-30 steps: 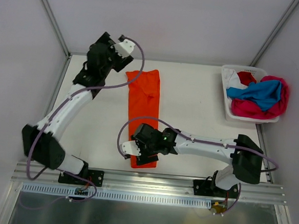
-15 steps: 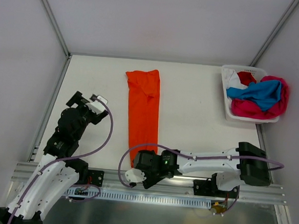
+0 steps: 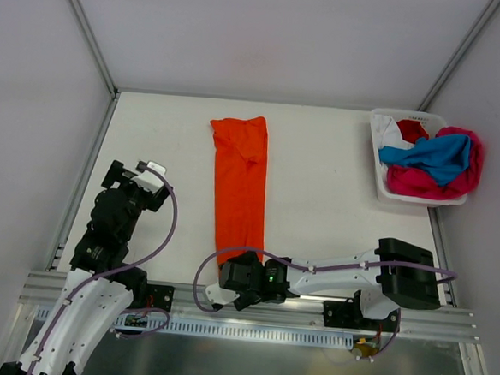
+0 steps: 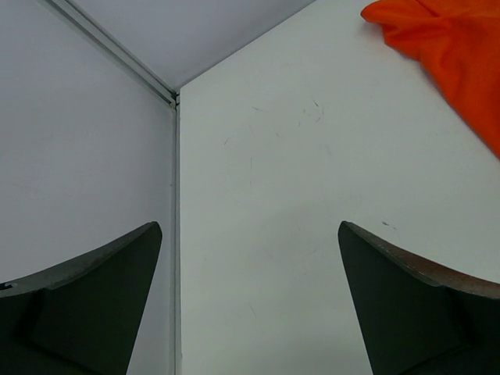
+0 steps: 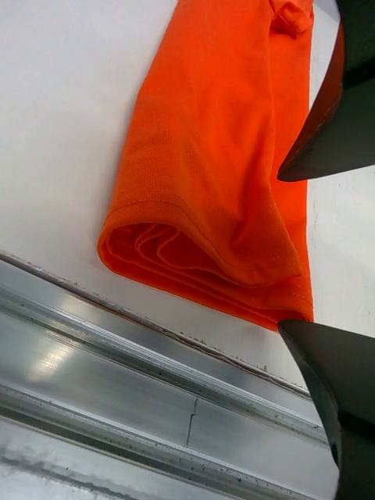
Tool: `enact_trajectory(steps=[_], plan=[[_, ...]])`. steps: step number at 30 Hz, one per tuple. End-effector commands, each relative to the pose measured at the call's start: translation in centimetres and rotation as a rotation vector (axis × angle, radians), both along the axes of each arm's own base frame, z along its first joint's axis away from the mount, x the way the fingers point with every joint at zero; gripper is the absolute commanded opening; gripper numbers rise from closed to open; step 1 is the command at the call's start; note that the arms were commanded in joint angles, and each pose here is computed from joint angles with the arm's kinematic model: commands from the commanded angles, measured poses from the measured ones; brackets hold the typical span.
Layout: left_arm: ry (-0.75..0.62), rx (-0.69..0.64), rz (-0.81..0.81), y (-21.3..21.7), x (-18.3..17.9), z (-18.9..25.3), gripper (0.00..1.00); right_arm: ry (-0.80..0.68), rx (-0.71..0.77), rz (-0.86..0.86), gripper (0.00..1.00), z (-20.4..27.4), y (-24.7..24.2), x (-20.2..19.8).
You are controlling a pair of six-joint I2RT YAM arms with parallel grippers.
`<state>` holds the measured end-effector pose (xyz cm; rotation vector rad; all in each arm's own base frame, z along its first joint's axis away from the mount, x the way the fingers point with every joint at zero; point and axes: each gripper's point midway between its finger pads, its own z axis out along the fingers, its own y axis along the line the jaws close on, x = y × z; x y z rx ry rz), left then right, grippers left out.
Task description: Fold and stack the t-shirts
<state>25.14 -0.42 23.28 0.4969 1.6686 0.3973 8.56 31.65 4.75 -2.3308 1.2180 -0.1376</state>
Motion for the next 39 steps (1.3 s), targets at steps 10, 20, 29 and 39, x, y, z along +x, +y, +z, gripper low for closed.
enact_trajectory(steps=[10, 20, 29, 39], plan=[[-0.004, -0.057, 0.064, 1.2, 0.0, -0.8, 0.99, 0.137, 0.093, 0.000, 0.75, 0.8, 3.7, -2.3], [0.009, -0.055, 0.072, 1.3, 0.3, -0.7, 0.99, 0.077, 0.068, 0.026, 0.73, -1.1, 5.7, -1.4], [0.016, -0.050, 0.072, 1.3, 0.5, -0.7, 0.99, 0.032, 0.025, 0.026, 0.74, -1.7, 4.9, -0.7], [0.006, -0.052, 0.074, 1.4, 0.3, -0.6, 0.99, -0.032, -0.042, -0.005, 0.65, -3.6, 2.9, 0.5]])
